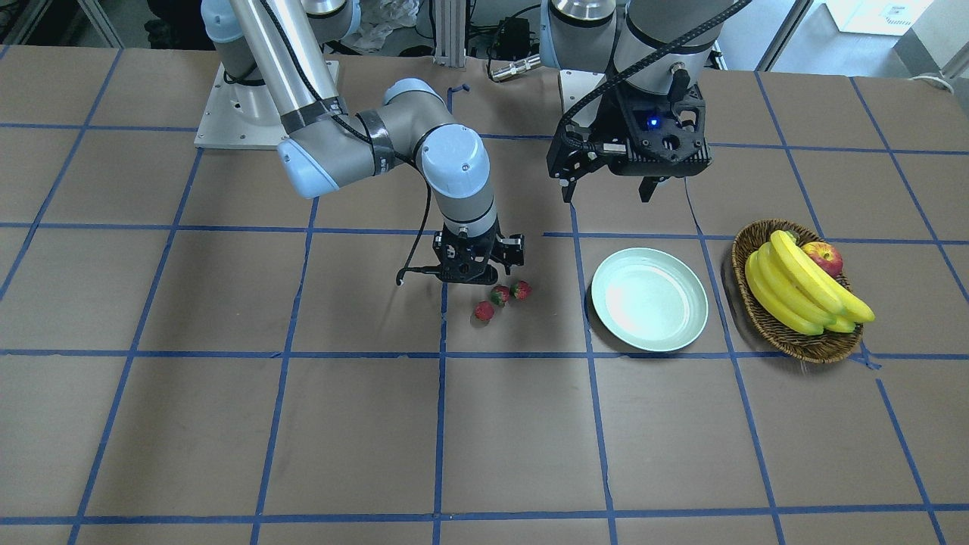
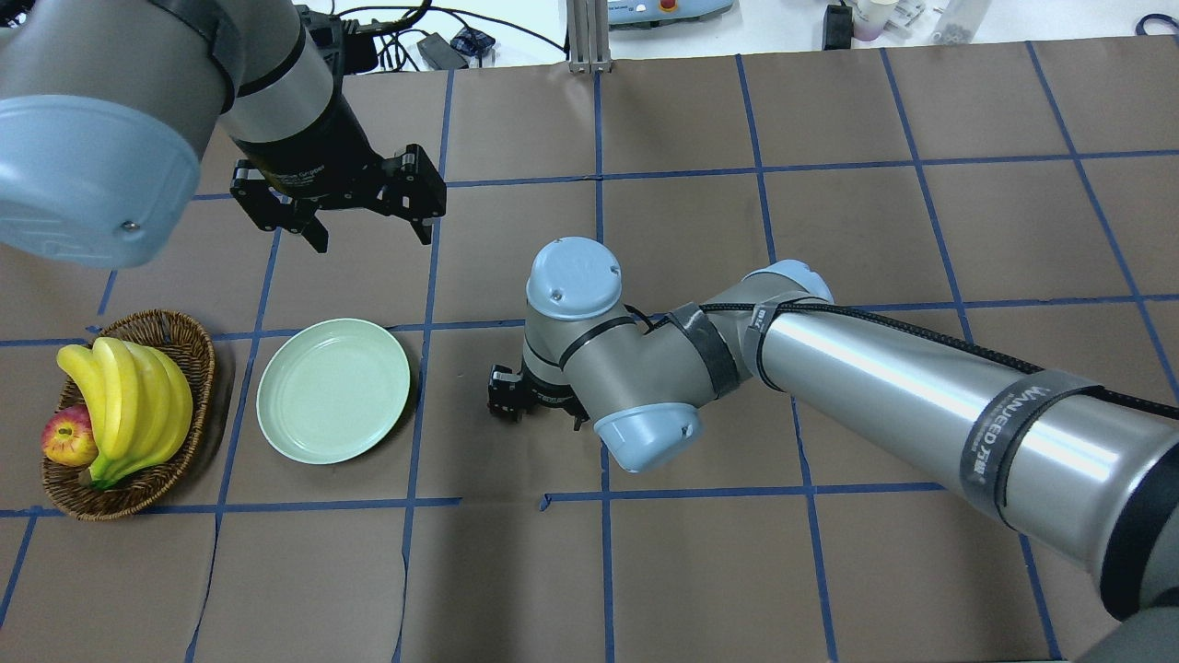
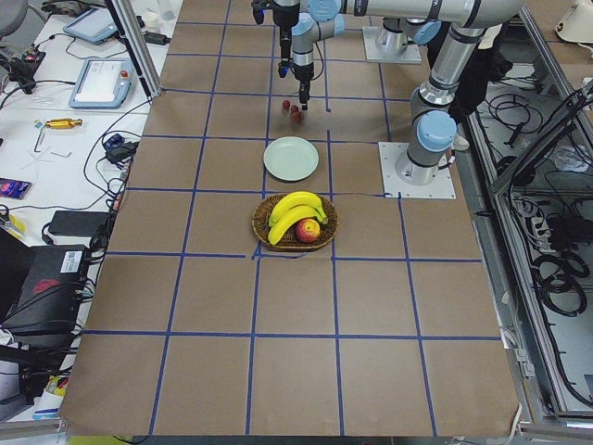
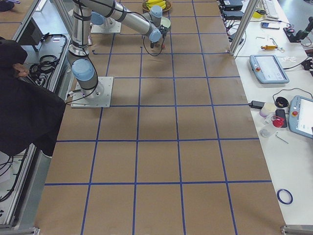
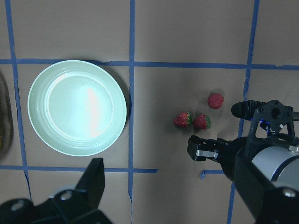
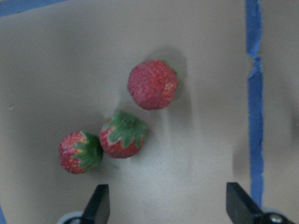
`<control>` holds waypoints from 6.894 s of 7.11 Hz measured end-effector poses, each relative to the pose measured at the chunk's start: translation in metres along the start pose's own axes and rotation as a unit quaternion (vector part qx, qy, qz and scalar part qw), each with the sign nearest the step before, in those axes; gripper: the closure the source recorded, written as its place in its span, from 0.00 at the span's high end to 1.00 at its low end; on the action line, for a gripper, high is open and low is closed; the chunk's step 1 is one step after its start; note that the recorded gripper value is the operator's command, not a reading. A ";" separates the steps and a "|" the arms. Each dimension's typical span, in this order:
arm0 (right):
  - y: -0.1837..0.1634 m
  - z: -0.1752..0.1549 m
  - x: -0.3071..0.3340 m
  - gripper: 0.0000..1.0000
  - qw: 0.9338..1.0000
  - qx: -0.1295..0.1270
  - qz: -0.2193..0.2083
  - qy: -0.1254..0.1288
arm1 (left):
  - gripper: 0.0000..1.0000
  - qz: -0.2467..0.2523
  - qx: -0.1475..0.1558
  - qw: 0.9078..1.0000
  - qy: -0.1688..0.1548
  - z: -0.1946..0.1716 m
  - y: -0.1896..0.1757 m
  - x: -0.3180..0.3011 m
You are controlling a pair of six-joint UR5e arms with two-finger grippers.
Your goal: Collect all strawberries into plate
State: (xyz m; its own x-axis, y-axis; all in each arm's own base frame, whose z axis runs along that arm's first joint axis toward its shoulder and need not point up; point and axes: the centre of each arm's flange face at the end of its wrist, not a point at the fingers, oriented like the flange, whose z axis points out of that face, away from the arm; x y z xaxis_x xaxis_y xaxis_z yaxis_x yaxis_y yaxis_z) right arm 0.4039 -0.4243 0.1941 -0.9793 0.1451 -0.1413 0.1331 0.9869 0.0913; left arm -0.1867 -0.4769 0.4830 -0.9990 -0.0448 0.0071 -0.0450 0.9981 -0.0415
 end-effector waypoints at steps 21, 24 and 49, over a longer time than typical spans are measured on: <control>-0.081 -0.354 0.153 1.00 0.995 0.041 -0.068 0.063 | 1.00 -0.012 0.024 1.000 0.006 0.013 -0.013 0.010; -0.082 -0.354 0.153 1.00 0.995 0.039 -0.066 0.062 | 1.00 -0.035 -0.032 0.999 -0.009 0.111 0.014 0.033; -0.086 -0.362 0.162 1.00 0.994 0.066 -0.055 0.074 | 0.31 -0.563 0.002 0.826 -0.012 0.311 0.045 0.055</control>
State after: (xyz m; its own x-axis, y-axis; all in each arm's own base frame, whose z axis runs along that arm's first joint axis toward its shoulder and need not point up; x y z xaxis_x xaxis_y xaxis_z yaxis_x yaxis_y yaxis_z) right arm 0.1783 -0.5113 0.5202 -0.9994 0.0335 0.0049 0.0332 0.9983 -0.0473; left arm -0.2453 -0.4473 0.1704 -0.3229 -0.9462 0.0229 -0.9463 0.3223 -0.0256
